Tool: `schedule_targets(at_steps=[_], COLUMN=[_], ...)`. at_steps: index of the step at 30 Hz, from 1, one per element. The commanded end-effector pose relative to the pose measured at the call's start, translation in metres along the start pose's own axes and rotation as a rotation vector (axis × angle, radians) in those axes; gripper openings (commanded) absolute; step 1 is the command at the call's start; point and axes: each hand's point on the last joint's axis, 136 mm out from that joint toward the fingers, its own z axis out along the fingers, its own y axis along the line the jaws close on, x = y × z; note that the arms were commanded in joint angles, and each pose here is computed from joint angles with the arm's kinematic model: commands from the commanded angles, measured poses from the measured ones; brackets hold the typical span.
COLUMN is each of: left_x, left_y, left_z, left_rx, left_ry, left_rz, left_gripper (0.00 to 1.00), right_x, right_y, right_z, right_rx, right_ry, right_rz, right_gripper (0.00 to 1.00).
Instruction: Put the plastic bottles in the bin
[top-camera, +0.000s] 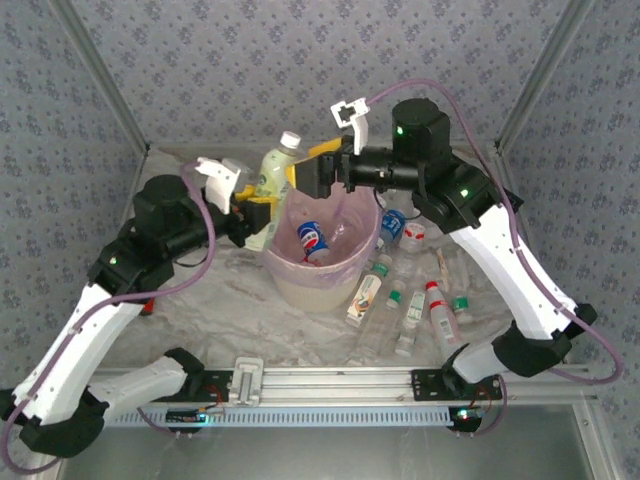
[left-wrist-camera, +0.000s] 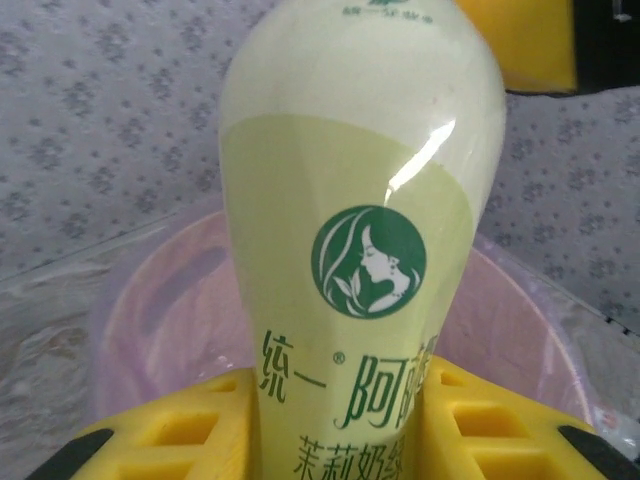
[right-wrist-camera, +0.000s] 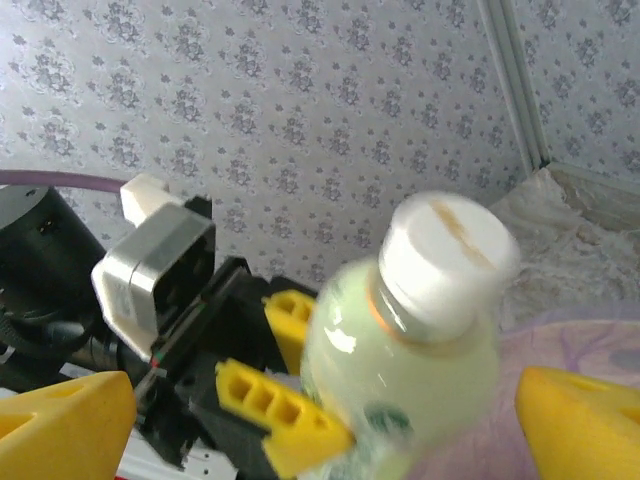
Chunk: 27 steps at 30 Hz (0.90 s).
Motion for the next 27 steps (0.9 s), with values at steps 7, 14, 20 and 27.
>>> schedule_targets(at_steps=[7, 14, 20, 27], left_x=[-0.032, -0.038, -0.053, -0.043], left_y=[-0.027, -0.031, -0.032, 0.019], left_z=[0.002, 0.003, -0.007, -0.006], left_rx=[0.101, 0.117, 0.112, -0.129], left_ry=[-0.081, -0.090, -0.148, -0.127], left_rz=[0.067, 0.067, 0.053, -0.059], left_gripper=[0.27, 0.33, 0.76, 0.89], right_x=[-0.001, -0.013, -0.051, -0.060], right_y=[-0.023, -0.022, -0.006, -0.017], right_z=[0.010, -0.002, -0.041, -0.081], right_rx=[0.093, 0.099, 0.117, 0.244], right_ry=[0.020, -0.024, -0.161, -0.249], right_rz=[-0.002, -0.012, -0.084, -0.158], right_gripper=[0.73, 0.34, 0.20, 0.14])
